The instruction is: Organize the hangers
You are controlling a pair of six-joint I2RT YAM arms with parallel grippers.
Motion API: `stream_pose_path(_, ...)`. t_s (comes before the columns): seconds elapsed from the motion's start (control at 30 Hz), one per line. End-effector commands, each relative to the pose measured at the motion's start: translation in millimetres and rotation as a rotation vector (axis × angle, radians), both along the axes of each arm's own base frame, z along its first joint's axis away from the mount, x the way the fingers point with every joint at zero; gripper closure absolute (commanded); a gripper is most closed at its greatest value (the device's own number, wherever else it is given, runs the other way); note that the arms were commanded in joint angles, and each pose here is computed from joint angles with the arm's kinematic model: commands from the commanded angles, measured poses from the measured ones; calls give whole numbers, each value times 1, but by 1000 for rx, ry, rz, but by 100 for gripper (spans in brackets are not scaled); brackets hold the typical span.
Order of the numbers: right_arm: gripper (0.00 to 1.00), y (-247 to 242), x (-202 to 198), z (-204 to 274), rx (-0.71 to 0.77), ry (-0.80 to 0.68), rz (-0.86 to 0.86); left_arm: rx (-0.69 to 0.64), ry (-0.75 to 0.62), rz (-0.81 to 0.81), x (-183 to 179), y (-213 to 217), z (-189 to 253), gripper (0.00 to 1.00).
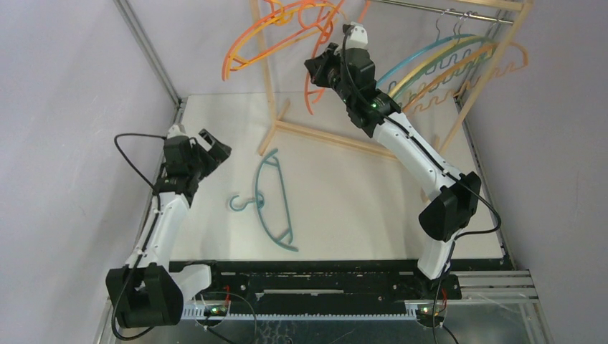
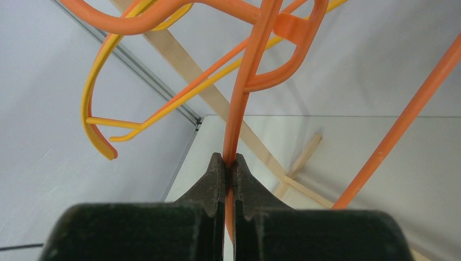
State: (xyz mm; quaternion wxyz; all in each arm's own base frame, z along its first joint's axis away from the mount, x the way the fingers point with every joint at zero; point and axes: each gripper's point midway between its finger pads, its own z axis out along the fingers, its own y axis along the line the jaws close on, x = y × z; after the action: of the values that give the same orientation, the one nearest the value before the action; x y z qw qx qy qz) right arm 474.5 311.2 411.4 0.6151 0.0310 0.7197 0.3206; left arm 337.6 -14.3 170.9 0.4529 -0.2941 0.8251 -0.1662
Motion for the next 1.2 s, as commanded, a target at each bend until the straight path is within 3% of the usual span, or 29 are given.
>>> stream_pose_path(0.0,100,-10,-16,65,112,-129,21,79,-106,-32,26,7,52,0)
stream_pose_path(0.27,100,5,-7,82,159,-141,63,80,-141,-46,34,6,67,1)
stream_pose_path(1.17,100,11,34,70,181,-113,23,62,-72,-46,13,6,27,1)
